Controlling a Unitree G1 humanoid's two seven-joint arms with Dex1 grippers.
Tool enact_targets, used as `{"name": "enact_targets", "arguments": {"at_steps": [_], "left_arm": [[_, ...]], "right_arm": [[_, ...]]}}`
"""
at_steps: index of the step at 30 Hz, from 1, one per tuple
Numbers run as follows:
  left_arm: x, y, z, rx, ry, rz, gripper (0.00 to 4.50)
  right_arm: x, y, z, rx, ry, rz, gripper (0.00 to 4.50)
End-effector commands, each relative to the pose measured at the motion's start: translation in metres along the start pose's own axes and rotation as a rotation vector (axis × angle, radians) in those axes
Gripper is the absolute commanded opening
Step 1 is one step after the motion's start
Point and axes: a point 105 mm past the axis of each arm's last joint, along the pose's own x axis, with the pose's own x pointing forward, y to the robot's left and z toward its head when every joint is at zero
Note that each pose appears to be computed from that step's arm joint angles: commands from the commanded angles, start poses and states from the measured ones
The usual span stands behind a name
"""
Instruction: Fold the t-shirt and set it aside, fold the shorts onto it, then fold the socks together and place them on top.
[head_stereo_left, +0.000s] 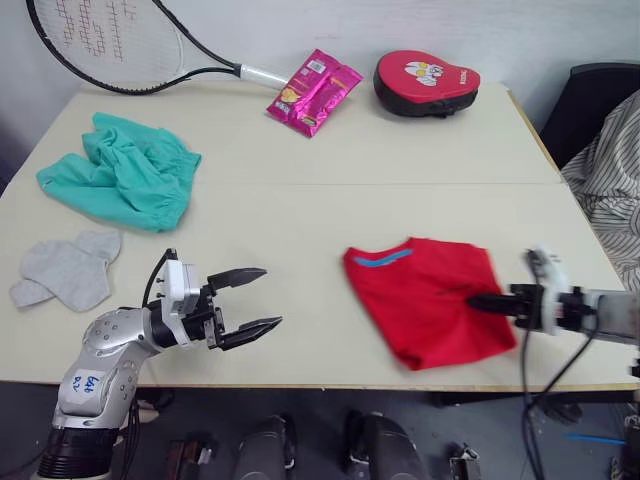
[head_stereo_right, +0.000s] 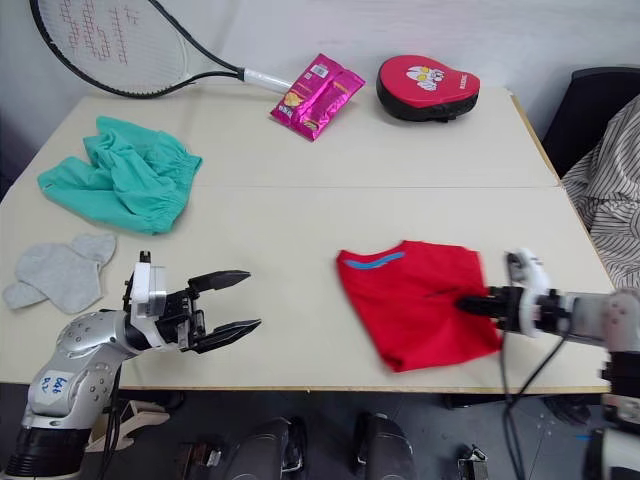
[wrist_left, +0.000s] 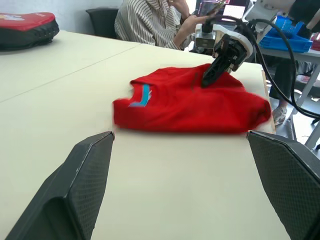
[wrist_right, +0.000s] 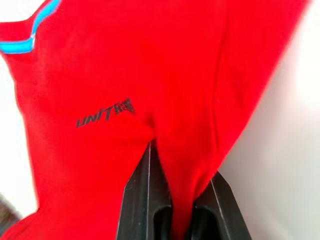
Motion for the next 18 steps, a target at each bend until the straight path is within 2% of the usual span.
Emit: {"name": "enact_targets", "arguments": {"at_steps": [1,5,12,13,14,18], "left_arm": [[0.002,-0.008,0.013,0.047,-0.009,-0.065,4.47],[-0.004,-0.001,0.015,0.051,0.004,-0.031,4.47],[-0.010,-0.001,0.019,0.061,0.025,-0.020,4.47],[-0.010,-0.002,0.018,0.056,0.028,-0.026,4.50],[-0.011,-0.002,0.018,0.053,0.034,-0.024,4.50],[-0.021,0.000,0.018,0.053,0.070,0.002,4.50]], "right_arm": [[-0.028,-0.044,0.007,-0.068,-0.042,-0.154,0.00],[-0.034,-0.050,0.013,-0.060,-0.038,-0.153,0.00],[-0.028,-0.034,0.009,-0.022,0.020,-0.050,0.00],[-0.030,-0.032,0.009,-0.026,0.022,-0.037,0.52],[-0.034,-0.035,0.009,-0.051,0.025,-0.062,0.71],[-0.060,-0.051,0.015,-0.205,0.039,-0.190,2.01]]}}
